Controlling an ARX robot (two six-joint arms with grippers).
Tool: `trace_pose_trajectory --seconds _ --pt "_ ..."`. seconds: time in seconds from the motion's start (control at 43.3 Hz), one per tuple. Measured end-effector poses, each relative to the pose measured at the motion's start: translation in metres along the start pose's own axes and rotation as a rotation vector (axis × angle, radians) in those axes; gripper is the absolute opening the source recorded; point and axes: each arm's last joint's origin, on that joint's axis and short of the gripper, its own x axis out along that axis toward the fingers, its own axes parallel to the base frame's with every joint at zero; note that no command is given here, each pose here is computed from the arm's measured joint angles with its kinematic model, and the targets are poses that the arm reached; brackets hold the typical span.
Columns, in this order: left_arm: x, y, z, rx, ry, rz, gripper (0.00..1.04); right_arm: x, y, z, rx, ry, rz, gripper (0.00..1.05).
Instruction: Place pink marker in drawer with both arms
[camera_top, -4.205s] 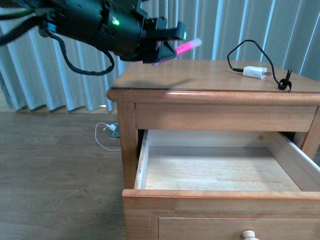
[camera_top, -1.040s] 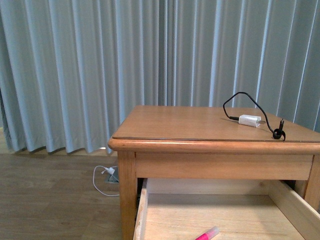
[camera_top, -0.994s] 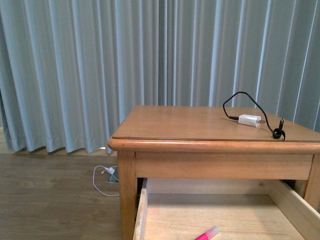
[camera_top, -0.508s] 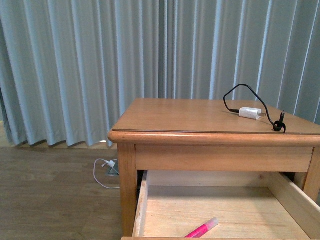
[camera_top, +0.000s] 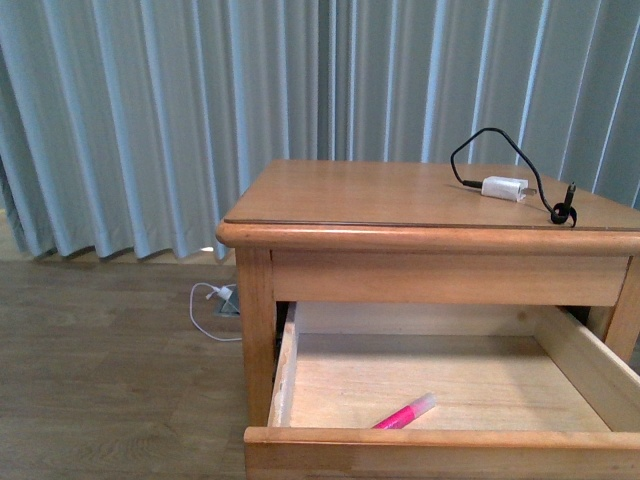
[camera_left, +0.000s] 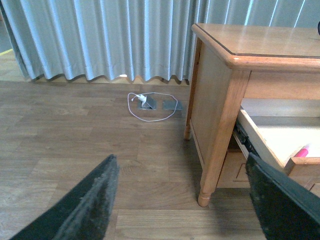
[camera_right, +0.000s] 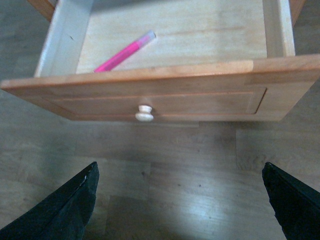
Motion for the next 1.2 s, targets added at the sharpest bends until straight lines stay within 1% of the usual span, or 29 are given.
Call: trace_pose_trajectory --seconds 0.046,0.092,0.116,0.208,0.393,0.601,0.809,0.924,1.04,1.202 --pt "0.000 0.000 0.000 0.000 0.000 0.000 0.86 0.009 -0.005 0.003 0.005 0.044 0.000 0.96" --pt "0.000 0.000 0.000 0.000 0.000 0.000 0.97 0.021 -0.010 0.006 0.017 0.089 0.000 0.96" --pt "0.000 0.000 0.000 0.000 0.000 0.000 1.00 0.026 -0.012 0.007 0.022 0.103 0.001 0.96" --pt "0.000 0.000 0.000 0.000 0.000 0.000 0.98 0.044 -0.019 0.011 0.047 0.152 0.000 0.96" --pt "0.000 0.000 0.000 0.001 0.000 0.000 0.99 0.081 -0.029 0.019 0.085 0.212 -0.013 0.96" --pt "0.000 0.000 0.000 0.001 0.000 0.000 0.99 0.116 -0.034 0.026 0.096 0.226 -0.021 0.96" --pt "0.000 0.000 0.000 0.001 0.000 0.000 0.99 0.158 -0.035 0.032 0.083 0.159 -0.023 0.96" --pt "0.000 0.000 0.000 0.000 0.000 0.000 0.99 0.183 -0.035 0.046 0.041 0.045 -0.049 0.96" --pt "0.000 0.000 0.000 0.000 0.000 0.000 0.99 0.203 -0.034 0.057 0.005 -0.038 -0.072 0.96" --pt "0.000 0.000 0.000 0.000 0.000 0.000 0.99 0.233 -0.036 0.065 -0.015 -0.151 -0.112 0.96"
